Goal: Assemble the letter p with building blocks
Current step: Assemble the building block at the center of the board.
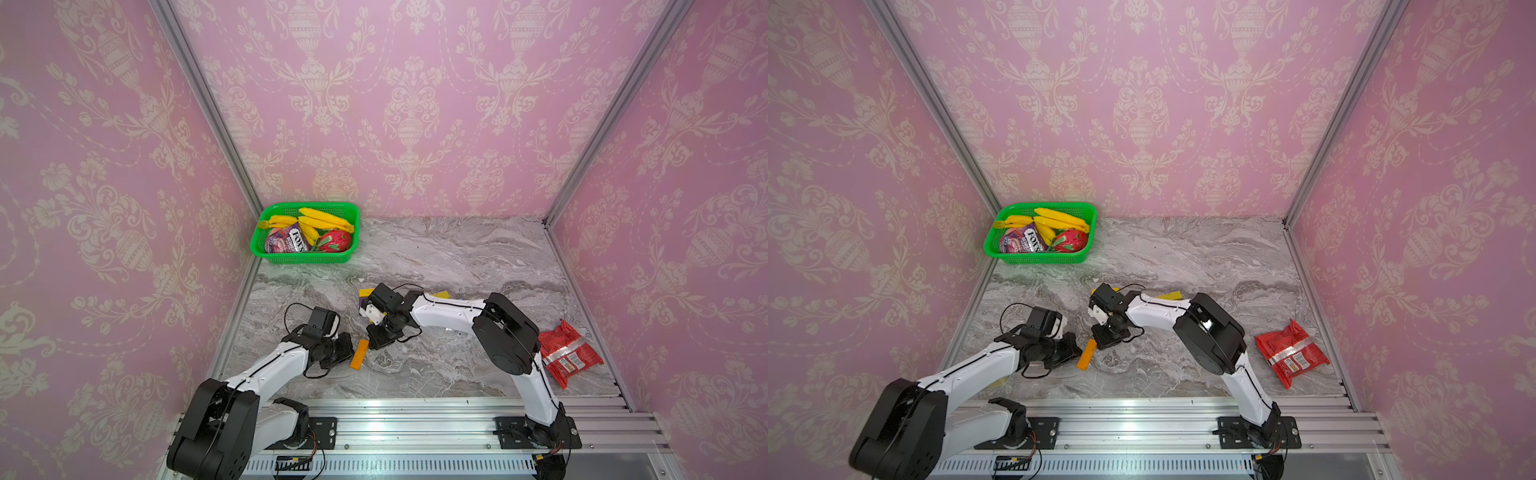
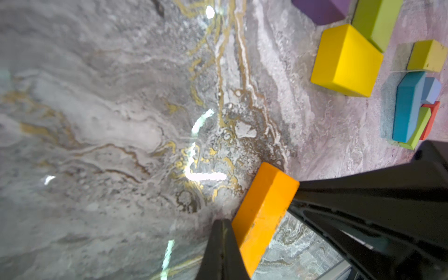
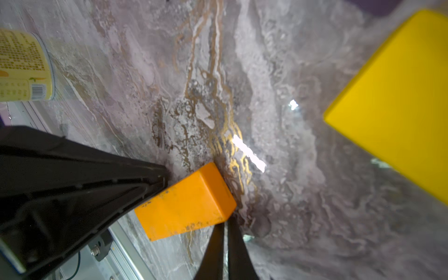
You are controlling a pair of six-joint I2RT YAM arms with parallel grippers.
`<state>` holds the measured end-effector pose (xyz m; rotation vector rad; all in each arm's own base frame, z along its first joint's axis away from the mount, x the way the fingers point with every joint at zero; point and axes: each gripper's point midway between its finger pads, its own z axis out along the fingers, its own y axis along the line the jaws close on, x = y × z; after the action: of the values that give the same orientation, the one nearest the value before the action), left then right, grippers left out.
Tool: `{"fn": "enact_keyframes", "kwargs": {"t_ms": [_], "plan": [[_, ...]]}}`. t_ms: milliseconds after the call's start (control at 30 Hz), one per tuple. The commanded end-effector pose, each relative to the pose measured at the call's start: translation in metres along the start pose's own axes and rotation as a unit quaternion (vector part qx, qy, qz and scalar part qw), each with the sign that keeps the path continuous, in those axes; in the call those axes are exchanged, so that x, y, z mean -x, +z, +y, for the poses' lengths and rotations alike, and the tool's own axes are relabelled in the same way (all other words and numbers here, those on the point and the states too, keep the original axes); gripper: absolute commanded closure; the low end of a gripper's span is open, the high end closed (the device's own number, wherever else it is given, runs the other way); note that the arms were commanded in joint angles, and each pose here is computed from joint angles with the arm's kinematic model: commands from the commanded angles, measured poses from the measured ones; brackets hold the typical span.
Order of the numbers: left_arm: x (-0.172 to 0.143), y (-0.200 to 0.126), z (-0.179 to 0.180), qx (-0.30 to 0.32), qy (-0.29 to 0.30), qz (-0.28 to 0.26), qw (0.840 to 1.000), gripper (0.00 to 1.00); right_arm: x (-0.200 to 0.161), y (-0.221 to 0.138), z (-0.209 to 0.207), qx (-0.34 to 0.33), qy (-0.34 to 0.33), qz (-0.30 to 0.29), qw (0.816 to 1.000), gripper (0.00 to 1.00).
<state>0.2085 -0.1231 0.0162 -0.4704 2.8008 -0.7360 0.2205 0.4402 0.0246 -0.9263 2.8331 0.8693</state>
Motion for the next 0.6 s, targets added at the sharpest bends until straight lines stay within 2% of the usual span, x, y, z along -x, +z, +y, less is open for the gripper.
{"fn": "enact_keyframes", "kwargs": {"t_ms": [0, 300, 567], "plan": [[-0.007, 0.003, 0.006, 0.012, 0.007, 0.012, 1.000, 1.00, 0.005, 0.001, -0.003, -0.008, -0.010, 0.003, 1.000, 0.90], [-0.015, 0.008, 0.010, 0.015, 0.004, 0.031, 0.999, 1.00, -0.002, -0.001, -0.003, -0.003, -0.006, 0.002, 1.000, 0.90], [-0.009, 0.006, 0.004, 0.009, 0.011, 0.025, 1.000, 1.00, 0.002, 0.002, 0.001, 0.008, -0.010, 0.000, 1.000, 0.90]]}}
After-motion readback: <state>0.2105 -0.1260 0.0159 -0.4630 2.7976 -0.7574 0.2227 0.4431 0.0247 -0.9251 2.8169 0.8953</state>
